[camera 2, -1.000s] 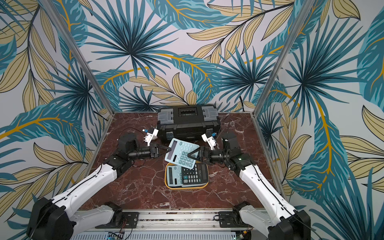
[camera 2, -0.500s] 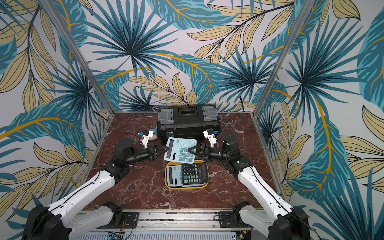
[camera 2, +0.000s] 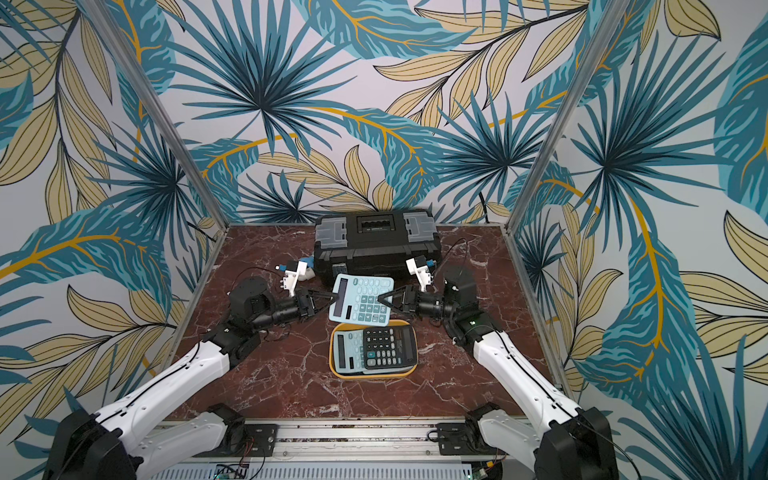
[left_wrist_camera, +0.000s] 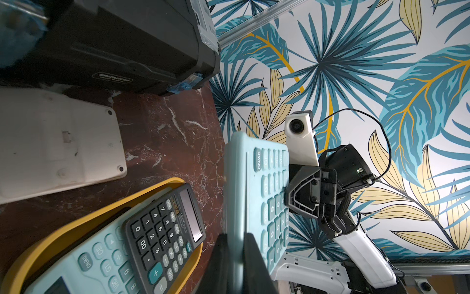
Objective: Put the calculator in the storage box
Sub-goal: Pick up the calculator at the center of the board.
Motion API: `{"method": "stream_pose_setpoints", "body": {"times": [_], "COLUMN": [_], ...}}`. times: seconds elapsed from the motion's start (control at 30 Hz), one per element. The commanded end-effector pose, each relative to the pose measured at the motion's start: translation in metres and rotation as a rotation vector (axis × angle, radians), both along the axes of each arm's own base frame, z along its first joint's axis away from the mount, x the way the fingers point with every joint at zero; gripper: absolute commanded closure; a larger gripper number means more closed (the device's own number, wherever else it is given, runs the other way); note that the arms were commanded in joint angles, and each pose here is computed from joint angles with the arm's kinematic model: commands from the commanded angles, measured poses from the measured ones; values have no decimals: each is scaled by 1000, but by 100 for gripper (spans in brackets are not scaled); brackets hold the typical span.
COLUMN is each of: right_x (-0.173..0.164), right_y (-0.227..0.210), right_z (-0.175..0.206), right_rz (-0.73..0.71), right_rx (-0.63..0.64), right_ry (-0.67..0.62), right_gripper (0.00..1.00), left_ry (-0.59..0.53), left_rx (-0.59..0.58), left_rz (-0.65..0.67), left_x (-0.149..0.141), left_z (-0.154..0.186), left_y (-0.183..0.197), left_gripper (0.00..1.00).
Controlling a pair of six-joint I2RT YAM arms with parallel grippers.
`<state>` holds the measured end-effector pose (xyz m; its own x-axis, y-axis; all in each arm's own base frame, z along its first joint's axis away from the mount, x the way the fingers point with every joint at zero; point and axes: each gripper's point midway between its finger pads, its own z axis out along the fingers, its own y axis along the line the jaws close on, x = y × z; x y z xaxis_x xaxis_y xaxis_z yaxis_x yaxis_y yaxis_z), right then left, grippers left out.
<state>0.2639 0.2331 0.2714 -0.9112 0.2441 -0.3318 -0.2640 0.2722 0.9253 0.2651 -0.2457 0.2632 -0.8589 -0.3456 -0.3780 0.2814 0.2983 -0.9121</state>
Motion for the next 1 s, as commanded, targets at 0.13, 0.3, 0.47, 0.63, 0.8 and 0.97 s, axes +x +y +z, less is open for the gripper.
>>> {"method": "stream_pose_setpoints", "body": {"times": [0.13,0.3,0.47,0.63,0.8,0.97], "right_x": [-2,-3,-4,-5,-6,-6], "right_y": [3,3,3,4,7,8], "right_z": [-3,-4,-7,-20,-45,-68], "right_rz": [21,24,28,42,71,87], "right_rx": [8,2,-7,-26,-51,-82], "right_ry": [-5,-1,13,51,122,167], "right_gripper": [95,99,100,100,100,100], "left_ry": [-28,-30,-35,-44,-38,-38], "left_rx": [-3,5,57,188,313,345], "left_rz": [6,7,21,115,211,219], "left_x": [-1,0,0,2,4,4], "left_z": [2,3,1,-12,-28,-34], "left_y": [0,0,4,23,46,50], "left_gripper": [100,79,24,0,0,0]}}
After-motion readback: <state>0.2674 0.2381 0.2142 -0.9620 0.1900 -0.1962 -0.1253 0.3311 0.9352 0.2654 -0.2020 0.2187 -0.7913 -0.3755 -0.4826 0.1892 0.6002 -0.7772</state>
